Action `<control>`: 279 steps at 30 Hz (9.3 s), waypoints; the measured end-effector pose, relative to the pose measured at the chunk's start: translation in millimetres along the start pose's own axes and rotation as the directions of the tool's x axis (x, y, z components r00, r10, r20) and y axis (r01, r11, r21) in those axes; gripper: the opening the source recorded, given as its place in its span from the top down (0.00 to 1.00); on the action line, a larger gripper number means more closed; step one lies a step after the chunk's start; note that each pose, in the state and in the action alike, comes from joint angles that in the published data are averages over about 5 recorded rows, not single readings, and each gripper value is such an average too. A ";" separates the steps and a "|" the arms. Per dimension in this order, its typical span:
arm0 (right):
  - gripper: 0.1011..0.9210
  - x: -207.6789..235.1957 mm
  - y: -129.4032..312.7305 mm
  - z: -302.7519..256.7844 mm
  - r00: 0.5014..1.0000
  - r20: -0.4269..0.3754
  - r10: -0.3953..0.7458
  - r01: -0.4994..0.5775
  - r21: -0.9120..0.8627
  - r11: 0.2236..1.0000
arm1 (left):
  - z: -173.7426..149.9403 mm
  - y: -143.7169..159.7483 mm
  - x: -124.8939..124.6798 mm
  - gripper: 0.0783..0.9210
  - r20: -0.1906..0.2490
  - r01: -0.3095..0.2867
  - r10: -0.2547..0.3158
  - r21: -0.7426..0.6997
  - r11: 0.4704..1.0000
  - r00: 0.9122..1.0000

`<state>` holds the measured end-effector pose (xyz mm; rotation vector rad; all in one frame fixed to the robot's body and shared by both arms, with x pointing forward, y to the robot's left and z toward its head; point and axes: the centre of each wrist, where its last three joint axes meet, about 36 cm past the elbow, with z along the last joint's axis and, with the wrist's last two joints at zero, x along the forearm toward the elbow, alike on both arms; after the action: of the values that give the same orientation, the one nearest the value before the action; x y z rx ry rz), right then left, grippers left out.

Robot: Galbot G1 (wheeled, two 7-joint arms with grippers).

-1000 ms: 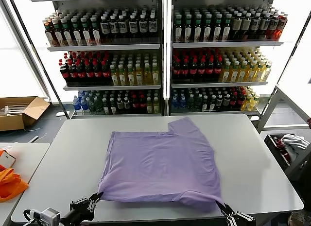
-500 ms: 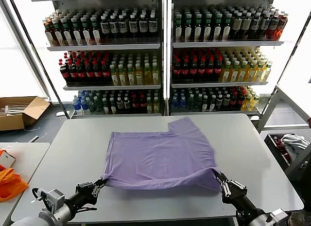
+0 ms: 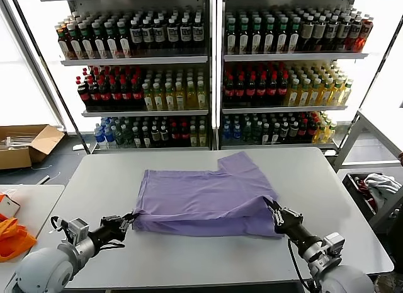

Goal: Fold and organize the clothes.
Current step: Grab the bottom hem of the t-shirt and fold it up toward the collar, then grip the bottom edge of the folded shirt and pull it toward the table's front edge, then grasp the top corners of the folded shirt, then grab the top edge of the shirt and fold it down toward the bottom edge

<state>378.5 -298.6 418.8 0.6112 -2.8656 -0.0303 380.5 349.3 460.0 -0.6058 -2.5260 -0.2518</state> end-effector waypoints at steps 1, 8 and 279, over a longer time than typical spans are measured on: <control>0.99 -4.1 -1.0 1.7 1.000 -0.008 0.002 -0.002 0.004 1.000 | 0.0 1.6 -3.3 0.96 -0.001 0.002 -0.002 0.002 1.000 1.000; 0.95 -23.6 -5.4 11.1 0.998 -0.054 0.030 -0.029 0.024 0.999 | 3.7 8.2 -20.9 0.85 -0.008 0.013 -0.013 0.027 1.000 1.000; 0.76 114.4 7.7 2.4 0.971 -0.236 -0.027 -0.029 -0.232 0.972 | 59.6 -44.4 71.9 0.78 -0.073 0.064 -0.061 0.034 0.997 0.995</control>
<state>272.9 -338.0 439.9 0.5261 -2.5797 -0.2724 278.3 354.1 445.4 -0.4952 -2.4771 -0.2460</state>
